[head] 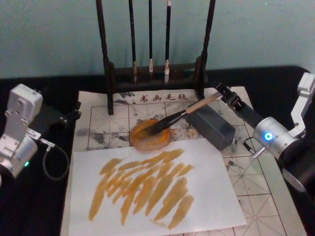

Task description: Pick up the brush from the inkstone, write on the paper, then place the brush back to its original position.

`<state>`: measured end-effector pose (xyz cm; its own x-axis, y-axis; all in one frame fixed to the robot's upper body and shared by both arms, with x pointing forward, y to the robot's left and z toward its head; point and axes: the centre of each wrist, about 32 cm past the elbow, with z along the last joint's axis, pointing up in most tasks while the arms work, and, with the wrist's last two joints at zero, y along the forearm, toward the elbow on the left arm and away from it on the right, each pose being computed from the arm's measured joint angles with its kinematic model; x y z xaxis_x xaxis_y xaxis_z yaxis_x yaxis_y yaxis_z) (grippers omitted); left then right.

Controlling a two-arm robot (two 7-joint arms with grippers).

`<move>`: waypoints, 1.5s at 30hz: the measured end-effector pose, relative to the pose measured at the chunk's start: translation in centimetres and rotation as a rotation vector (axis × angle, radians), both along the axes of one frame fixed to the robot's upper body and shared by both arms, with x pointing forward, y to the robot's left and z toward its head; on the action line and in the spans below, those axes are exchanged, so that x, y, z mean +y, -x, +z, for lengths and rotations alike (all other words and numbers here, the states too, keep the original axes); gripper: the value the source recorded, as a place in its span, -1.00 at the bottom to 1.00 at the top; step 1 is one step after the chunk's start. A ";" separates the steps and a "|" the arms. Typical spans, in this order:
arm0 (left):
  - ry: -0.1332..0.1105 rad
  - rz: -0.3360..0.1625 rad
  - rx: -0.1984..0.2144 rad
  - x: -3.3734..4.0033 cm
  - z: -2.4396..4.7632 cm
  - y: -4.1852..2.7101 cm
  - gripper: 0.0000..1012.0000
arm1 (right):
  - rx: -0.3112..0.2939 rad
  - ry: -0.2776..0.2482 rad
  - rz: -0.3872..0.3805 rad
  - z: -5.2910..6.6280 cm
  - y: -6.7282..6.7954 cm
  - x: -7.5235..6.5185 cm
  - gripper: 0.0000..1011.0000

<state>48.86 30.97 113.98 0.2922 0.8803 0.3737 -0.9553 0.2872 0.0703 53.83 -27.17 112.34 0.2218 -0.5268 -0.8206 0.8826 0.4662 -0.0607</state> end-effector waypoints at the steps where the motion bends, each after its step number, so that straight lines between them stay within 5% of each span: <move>1: 0.000 0.000 0.000 0.00 0.00 0.00 0.98 | 0.000 0.000 0.000 0.0 0.0 0.0 0.98; 17: 0.000 0.000 0.000 0.00 0.00 0.00 0.98 | 0.000 0.001 0.001 0.0 0.0 0.0 0.94; 25: 0.000 0.000 0.000 0.00 0.00 0.00 0.98 | 0.000 0.002 0.001 0.0 0.0 0.0 0.58; 40: 0.000 0.000 0.000 0.00 0.00 0.00 0.98 | 0.000 0.002 0.001 0.0 0.0 0.0 -0.44; 45: 0.000 0.000 0.000 0.00 0.00 0.00 0.98 | 0.000 0.001 0.001 0.0 0.0 0.0 -0.60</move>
